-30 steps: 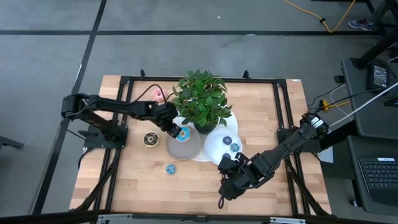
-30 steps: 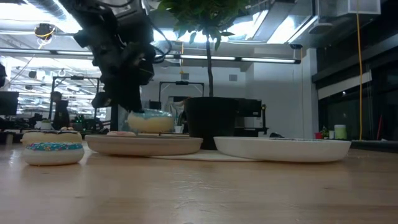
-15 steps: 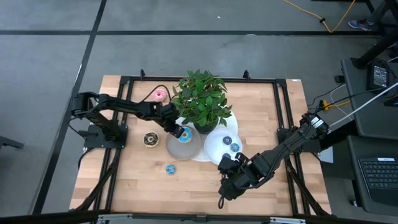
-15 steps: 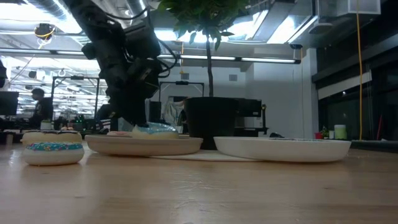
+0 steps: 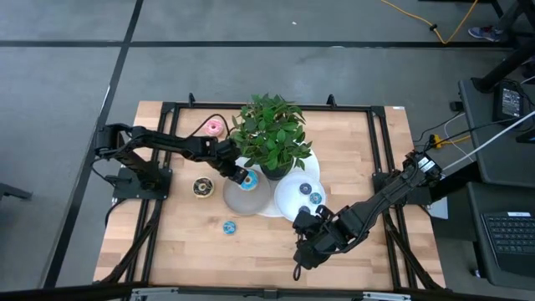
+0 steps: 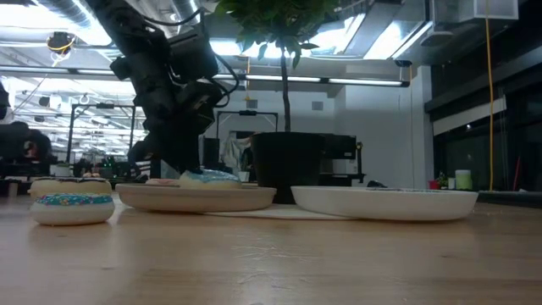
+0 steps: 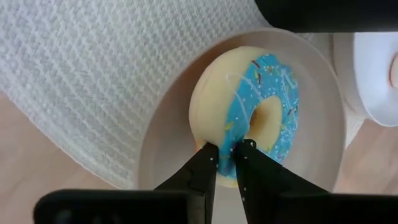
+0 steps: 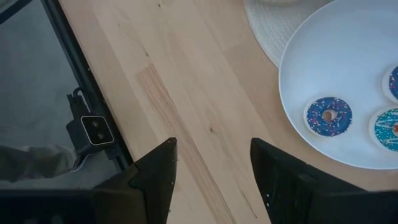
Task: Pick & Place donuts
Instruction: Put the large blue donut on the beige plate, then put the small pink donut on the white plate
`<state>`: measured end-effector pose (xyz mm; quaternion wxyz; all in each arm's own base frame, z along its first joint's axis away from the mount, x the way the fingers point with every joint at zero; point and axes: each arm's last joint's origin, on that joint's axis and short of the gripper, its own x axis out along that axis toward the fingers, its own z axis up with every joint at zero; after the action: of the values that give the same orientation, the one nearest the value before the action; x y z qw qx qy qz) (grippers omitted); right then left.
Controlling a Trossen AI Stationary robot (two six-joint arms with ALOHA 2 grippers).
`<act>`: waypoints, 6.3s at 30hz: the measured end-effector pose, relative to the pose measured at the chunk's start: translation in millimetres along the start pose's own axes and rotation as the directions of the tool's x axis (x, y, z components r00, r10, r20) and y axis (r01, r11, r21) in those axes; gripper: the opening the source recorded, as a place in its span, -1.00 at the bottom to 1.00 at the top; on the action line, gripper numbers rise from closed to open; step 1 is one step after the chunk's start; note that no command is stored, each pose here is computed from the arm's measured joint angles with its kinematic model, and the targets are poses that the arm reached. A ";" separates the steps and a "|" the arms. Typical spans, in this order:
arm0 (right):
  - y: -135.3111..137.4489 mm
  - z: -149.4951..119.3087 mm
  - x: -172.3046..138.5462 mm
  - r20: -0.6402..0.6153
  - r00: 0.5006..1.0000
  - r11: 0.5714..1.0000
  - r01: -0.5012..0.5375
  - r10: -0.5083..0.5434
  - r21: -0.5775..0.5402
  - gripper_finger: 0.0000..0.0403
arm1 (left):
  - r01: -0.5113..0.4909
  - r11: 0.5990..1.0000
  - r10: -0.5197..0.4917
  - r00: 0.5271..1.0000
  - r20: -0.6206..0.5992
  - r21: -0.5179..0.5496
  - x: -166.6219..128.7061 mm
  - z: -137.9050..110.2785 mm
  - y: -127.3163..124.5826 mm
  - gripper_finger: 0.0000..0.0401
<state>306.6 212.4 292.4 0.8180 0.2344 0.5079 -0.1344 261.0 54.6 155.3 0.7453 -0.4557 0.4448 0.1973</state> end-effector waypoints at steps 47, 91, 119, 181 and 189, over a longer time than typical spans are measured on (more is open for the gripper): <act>0.7 0.4 0.0 0.004 1.000 1.000 -0.007 0.007 0.002 0.01 | 0.023 0.970 0.066 0.932 0.357 -0.241 -76.7 59.7 21.7 -0.02; 2.4 1.2 -0.1 0.012 1.000 1.000 -0.024 0.024 0.006 0.01 | -0.278 0.944 0.262 0.959 0.111 0.176 -1.6 114.8 24.4 -0.12; 3.1 1.6 -0.1 0.016 0.999 0.999 -0.031 0.031 0.009 0.01 | -0.281 0.941 0.265 0.959 0.104 0.187 13.5 118.6 31.5 -0.39; 3.1 1.6 -0.1 0.015 0.999 0.999 -0.031 0.031 0.009 0.01 | -0.397 0.912 0.385 0.916 0.114 0.106 -51.0 77.8 30.7 -0.96; 3.3 1.7 -0.2 0.017 0.999 0.999 -0.033 0.033 0.009 0.01 | -0.372 0.920 0.357 0.925 0.127 0.122 -49.1 41.7 39.7 -0.96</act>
<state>309.3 214.3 294.0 0.8231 0.2456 0.4966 -0.1250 227.4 115.8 184.6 0.7482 -0.2994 0.4961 0.3233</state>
